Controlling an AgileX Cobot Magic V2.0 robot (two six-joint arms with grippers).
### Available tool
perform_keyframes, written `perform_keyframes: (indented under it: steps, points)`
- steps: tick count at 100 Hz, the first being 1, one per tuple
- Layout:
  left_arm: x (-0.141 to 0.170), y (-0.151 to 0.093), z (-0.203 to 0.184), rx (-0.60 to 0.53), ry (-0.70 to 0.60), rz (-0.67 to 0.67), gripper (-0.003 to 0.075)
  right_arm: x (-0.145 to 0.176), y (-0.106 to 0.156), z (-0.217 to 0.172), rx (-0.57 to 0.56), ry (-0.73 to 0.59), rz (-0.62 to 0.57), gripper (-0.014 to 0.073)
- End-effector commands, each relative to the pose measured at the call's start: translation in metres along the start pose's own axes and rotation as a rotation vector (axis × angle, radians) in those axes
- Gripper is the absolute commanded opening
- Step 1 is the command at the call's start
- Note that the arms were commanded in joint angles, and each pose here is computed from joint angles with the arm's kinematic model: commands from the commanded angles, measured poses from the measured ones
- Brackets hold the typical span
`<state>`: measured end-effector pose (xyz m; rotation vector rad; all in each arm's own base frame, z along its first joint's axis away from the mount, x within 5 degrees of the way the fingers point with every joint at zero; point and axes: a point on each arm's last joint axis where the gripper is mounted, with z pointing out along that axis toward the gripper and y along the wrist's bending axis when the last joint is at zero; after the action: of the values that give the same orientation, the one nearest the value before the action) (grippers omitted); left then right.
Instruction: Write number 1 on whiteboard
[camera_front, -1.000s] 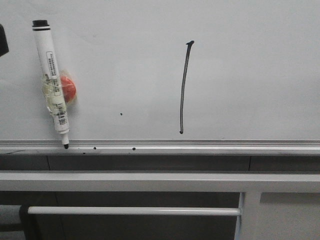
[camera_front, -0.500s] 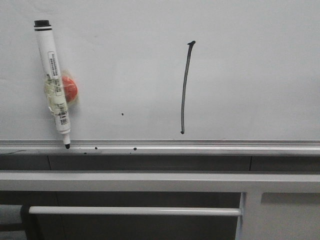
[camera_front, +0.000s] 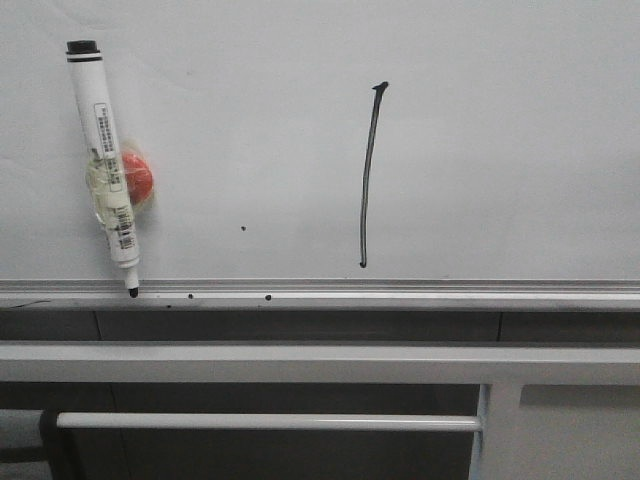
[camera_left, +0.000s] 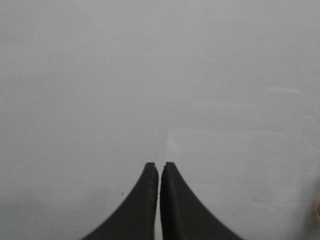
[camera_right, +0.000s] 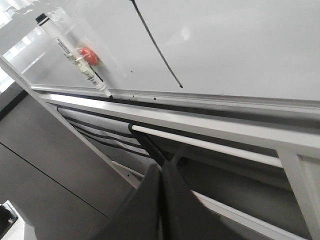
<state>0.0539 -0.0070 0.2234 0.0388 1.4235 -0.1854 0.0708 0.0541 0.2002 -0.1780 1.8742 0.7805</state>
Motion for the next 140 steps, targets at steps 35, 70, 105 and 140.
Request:
perform_keyframes:
  steps: [35, 70, 105, 140]
  points:
    - [0.019, 0.002, -0.002, -0.047, 0.114, 0.002, -0.0020, -0.008, 0.002, 0.000, 0.010, -0.029, -0.009, -0.0064]
    - [0.035, 0.009, -0.006, -0.152, 0.285, -0.036, -0.0020, -0.008, 0.002, 0.000, 0.010, -0.029, -0.009, -0.0064]
    - [0.037, 0.009, -0.007, -0.153, 0.306, -0.036, -0.0020, -0.008, 0.002, 0.000, 0.010, -0.029, -0.009, -0.0064]
    - [0.037, 0.009, -0.007, -0.152, 0.306, -0.040, -0.0020, -0.008, 0.002, 0.000, 0.010, -0.029, -0.009, -0.0064]
